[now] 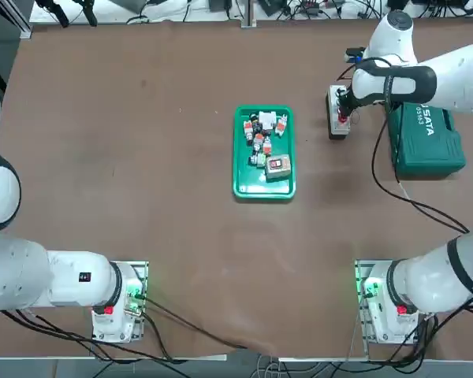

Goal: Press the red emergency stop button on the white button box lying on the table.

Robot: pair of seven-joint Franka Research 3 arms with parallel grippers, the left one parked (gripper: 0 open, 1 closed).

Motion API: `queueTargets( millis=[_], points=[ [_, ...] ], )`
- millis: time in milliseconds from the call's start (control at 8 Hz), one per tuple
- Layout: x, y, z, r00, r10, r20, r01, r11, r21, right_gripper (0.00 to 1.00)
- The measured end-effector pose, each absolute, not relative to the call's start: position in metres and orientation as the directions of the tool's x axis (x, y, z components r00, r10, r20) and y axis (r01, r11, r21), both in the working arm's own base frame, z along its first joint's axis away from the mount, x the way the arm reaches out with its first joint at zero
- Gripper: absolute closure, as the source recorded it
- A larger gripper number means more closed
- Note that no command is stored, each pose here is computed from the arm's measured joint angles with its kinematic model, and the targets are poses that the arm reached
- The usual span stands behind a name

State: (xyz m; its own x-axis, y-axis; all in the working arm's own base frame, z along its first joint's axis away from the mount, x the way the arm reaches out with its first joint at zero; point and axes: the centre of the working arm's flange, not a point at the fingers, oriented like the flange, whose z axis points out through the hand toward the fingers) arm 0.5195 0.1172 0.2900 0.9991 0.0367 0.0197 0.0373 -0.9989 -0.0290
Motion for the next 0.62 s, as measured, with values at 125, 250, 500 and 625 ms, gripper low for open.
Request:
queueTargets(
  millis=[125,250,500,625],
  points=[
    [0.5188,0.1170,0.2892,0.999,0.037,0.017,0.037,-0.999,-0.029,0.98],
    [0.5170,0.1166,0.2870,0.999,0.036,0.013,0.037,-0.999,-0.028,0.98],
    [0.5149,0.1161,0.2844,0.999,0.036,0.008,0.036,-0.999,-0.027,0.98],
    [0.5147,0.1161,0.2842,0.999,0.036,0.008,0.036,-0.999,-0.027,0.98]
  ],
)
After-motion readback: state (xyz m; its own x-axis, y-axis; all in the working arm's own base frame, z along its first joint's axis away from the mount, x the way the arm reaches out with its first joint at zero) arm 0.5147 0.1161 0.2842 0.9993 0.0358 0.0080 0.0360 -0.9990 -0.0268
